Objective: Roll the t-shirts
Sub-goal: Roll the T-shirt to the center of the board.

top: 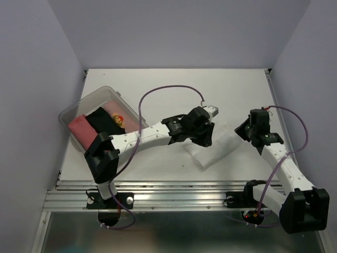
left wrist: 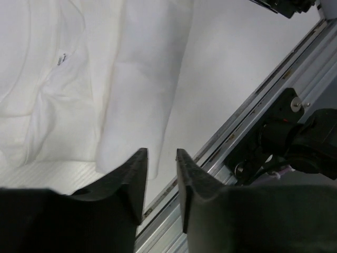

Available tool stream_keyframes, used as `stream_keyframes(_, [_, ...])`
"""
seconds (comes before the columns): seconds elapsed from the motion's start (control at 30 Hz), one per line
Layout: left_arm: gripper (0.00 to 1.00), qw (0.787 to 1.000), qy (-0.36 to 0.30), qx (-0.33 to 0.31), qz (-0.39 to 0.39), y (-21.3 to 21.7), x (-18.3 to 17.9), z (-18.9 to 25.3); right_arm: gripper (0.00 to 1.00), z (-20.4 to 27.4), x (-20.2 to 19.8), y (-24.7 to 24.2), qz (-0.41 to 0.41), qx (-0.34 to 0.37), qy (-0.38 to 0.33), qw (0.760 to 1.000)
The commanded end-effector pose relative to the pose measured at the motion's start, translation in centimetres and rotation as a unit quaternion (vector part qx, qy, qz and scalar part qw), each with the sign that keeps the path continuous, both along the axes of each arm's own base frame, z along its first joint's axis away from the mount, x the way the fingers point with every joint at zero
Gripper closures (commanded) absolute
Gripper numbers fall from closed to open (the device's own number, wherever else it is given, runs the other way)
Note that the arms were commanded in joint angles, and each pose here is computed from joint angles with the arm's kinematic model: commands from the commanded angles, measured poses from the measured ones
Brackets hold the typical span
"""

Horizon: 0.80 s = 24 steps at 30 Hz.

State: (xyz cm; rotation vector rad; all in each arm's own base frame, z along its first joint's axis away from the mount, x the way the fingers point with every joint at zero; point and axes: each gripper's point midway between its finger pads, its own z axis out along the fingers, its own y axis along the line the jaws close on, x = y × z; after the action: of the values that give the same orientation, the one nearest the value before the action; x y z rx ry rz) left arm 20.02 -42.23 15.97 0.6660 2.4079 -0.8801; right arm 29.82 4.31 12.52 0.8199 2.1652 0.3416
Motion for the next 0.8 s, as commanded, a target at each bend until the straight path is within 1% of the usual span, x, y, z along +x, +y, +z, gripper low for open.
stream_keyframes(0.0, [0.56, 0.995, -0.074, 0.07, 0.015, -0.9, 0.5, 0.8, 0.81, -3.9, -4.7, -4.7, -0.104, -0.019, 0.103, 0.989])
stream_keyframes(0.03, [0.49, 0.993, -0.077, 0.09, 0.001, -1.9, -0.6, -0.4, 0.74, -3.8, -5.0, -4.9, -0.111, -0.008, 0.098, 0.989])
stream_keyframes(0.07, [0.45, 0.99, -0.095, 0.108, 0.008, -2.1, -0.4, -0.5, 0.54, -4.2, -5.5, -5.3, -0.121, 0.0, 0.101, 0.987])
stream_keyframes(0.1, [0.43, 0.987, -0.11, 0.116, 0.003, -2.7, -0.5, 0.3, 0.5, -4.5, -5.8, -6.3, -0.142, 0.01, 0.103, 0.984])
stream_keyframes(0.13, [0.39, 0.981, -0.127, 0.145, 0.002, -3.3, -0.8, -1.0, 0.45, -5.0, -6.3, -6.1, -0.141, 0.024, 0.109, 0.984])
stream_keyframes(0.17, [0.37, 0.977, -0.14, 0.16, -0.004, -3.6, -0.7, -1.3, 0.4, -5.2, -6.4, -6.2, -0.146, 0.031, 0.112, 0.982])
stream_keyframes(0.2, [0.37, 0.974, -0.153, 0.165, -0.002, -4.1, -0.5, -0.5, 0.35, -5.2, -6.4, -6.4, -0.151, 0.038, 0.112, 0.981])
stream_keyframes(0.23, [0.36, 0.969, -0.161, 0.186, -0.003, -4.5, -0.3, -1.7, 0.33, -5.3, -6.4, -6.7, -0.159, 0.052, 0.115, 0.979])
stream_keyframes(0.27, [0.35, 0.964, -0.173, 0.202, -0.004, -4.5, -0.4, -2.0, 0.32, -5.5, -6.4, -6.8, -0.163, 0.06, 0.119, 0.978])
stream_keyframes(0.3, [0.35, 0.962, -0.184, 0.202, -0.005, -5.0, 0.0, -1.6, 0.32, -5.7, -6.5, -6.9, -0.165, 0.067, 0.123, 0.976])
stream_keyframes(0.33, [0.34, 0.959, -0.188, 0.212, -0.009, -5.2, 0.1, -2.3, 0.33, -5.9, -6.5, -6.1, -0.151, 0.083, 0.128, 0.977])
stream_keyframes(0.43, [0.38, 0.957, -0.194, 0.217, -0.011, -5.1, 0.4, -2.8, 0.5, -6.9, -6.8, -5.3, -0.128, 0.094, 0.136, 0.978])
stream_keyframes(0.5, [0.39, 0.959, -0.193, 0.206, -0.012, -5.2, 0.6, -2.8, 0.56, -7.4, -6.7, -4.9, -0.111, 0.094, 0.128, 0.981])
stream_keyframes(0.6, [0.38, 0.961, -0.183, 0.208, -0.02, -4.9, 0.6, -4.0, 0.61, -8.8, -6.7, -3.9, -0.096, 0.118, 0.121, 0.981])
stream_keyframes(0.63, [0.38, 0.959, -0.18, 0.217, -0.02, -4.5, 0.8, -4.7, 0.63, -9.2, -6.7, -3.2, -0.087, 0.136, 0.123, 0.979])
stream_keyframes(0.67, [0.38, 0.958, -0.181, 0.221, -0.02, -4.4, 0.8, -4.8, 0.67, -9.3, -6.3, -3.1, -0.084, 0.141, 0.114, 0.98])
stream_keyframes(0.7, [0.39, 0.957, -0.18, 0.225, -0.017, -4.2, 0.9, -4.9, 0.69, -9.6, -6.3, -2.3, -0.07, 0.144, 0.116, 0.98])
stream_keyframes(0.77, [0.39, 0.958, -0.181, 0.223, -0.014, -4.0, 0.8, -4.7, 0.7, -10.0, -5.8, -1.5, -0.058, 0.148, 0.116, 0.981])
